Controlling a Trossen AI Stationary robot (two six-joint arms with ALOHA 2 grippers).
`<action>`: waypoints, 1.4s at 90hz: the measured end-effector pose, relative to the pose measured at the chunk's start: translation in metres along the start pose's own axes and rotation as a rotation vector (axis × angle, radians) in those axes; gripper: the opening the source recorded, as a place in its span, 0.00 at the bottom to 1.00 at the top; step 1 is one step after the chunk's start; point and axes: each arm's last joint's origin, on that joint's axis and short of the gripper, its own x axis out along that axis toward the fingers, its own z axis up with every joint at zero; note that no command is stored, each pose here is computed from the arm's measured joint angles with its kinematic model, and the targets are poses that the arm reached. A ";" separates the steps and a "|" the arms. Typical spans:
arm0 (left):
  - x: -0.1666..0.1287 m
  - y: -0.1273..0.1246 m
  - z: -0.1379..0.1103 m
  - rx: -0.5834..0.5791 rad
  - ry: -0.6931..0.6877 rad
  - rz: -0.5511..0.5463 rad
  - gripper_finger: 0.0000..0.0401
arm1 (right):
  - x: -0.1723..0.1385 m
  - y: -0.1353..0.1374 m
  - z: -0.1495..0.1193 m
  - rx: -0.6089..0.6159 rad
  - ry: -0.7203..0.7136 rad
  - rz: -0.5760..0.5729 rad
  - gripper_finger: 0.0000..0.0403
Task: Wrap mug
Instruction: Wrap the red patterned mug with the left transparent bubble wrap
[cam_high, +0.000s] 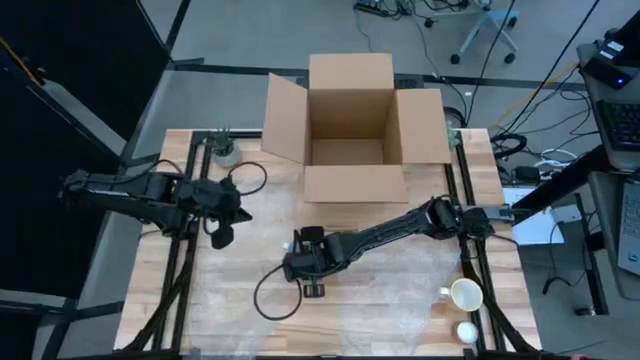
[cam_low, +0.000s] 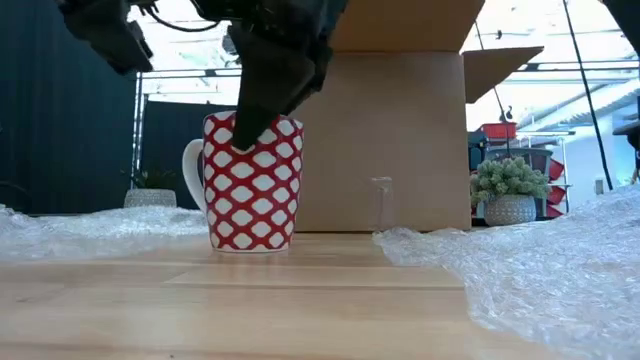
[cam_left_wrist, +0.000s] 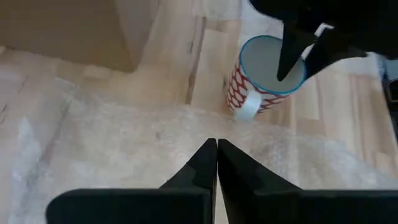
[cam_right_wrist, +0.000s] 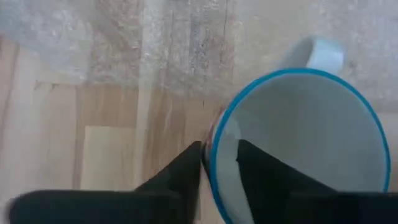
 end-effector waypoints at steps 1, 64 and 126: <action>-0.001 0.000 0.000 0.001 -0.002 0.002 0.00 | 0.000 0.000 0.000 -0.002 0.000 0.002 0.10; -0.049 0.006 -0.015 -0.047 -0.244 -0.045 0.00 | -0.025 -0.012 0.066 0.029 -0.530 0.066 0.01; -0.050 0.007 -0.016 -0.089 -0.255 -0.032 0.00 | 0.065 -0.030 0.064 0.081 -0.522 0.029 0.01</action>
